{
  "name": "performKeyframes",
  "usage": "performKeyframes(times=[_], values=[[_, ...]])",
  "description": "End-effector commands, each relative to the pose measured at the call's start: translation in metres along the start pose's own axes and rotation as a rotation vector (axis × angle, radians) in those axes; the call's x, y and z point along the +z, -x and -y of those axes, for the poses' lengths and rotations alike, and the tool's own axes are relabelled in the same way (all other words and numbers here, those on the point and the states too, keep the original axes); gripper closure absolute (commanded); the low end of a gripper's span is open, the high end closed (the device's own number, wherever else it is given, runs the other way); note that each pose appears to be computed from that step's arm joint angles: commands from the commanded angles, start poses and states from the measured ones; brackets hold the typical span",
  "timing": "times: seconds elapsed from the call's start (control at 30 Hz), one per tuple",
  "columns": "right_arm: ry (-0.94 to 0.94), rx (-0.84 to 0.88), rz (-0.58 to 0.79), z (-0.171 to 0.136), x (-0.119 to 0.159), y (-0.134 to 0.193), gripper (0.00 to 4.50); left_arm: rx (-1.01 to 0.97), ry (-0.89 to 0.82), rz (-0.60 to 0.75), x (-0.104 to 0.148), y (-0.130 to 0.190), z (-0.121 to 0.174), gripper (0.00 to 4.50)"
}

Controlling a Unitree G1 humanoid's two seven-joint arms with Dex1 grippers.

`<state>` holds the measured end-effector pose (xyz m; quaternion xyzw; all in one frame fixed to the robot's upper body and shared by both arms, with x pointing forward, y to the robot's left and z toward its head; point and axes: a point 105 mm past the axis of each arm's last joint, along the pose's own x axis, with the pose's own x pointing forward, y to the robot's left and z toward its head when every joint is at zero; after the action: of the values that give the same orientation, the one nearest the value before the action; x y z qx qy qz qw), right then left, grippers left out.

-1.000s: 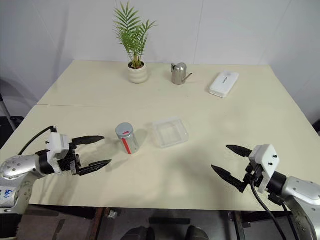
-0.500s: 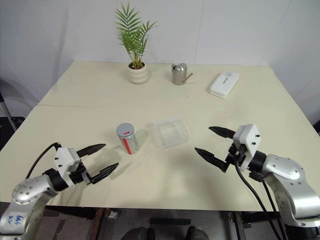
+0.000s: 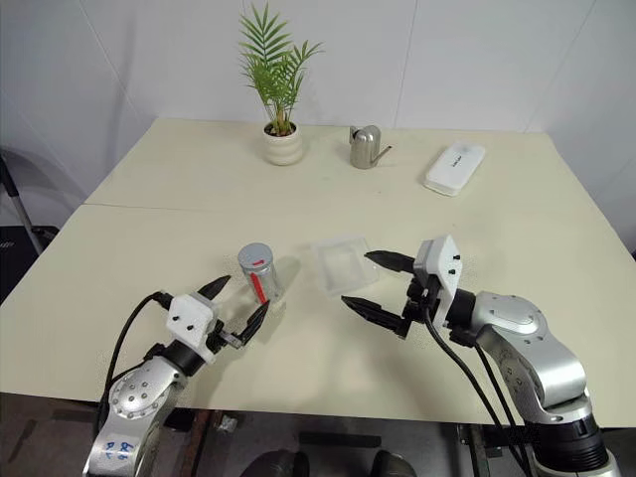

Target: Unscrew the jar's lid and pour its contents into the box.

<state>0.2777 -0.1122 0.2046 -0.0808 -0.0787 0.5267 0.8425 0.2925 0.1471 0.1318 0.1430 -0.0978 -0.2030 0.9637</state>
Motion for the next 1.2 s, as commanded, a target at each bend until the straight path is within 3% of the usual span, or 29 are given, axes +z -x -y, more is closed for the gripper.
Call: performKeyframes(times=[0.03, 0.53, 0.9, 1.0, 1.2], values=[[0.011, 0.053, 0.036, -0.017, 0.011, -0.005, 0.00, 0.044, 0.001, 0.047, 0.007, -0.016, 0.002, 0.05], [0.000, 0.050, 0.047, -0.021, 0.012, -0.008, 0.00, 0.072, 0.038, 0.077, 0.010, -0.047, 0.018, 0.05], [0.007, 0.024, 0.051, -0.016, 0.012, -0.007, 0.00, 0.109, 0.056, 0.089, 0.008, -0.059, 0.009, 0.05], [0.005, 0.008, 0.053, -0.014, 0.011, -0.007, 0.00, 0.113, 0.050, 0.108, 0.011, -0.063, 0.003, 0.62], [-0.005, -0.014, 0.051, -0.012, 0.009, -0.004, 0.00, 0.108, 0.107, 0.112, 0.007, -0.063, 0.001, 2.49]])
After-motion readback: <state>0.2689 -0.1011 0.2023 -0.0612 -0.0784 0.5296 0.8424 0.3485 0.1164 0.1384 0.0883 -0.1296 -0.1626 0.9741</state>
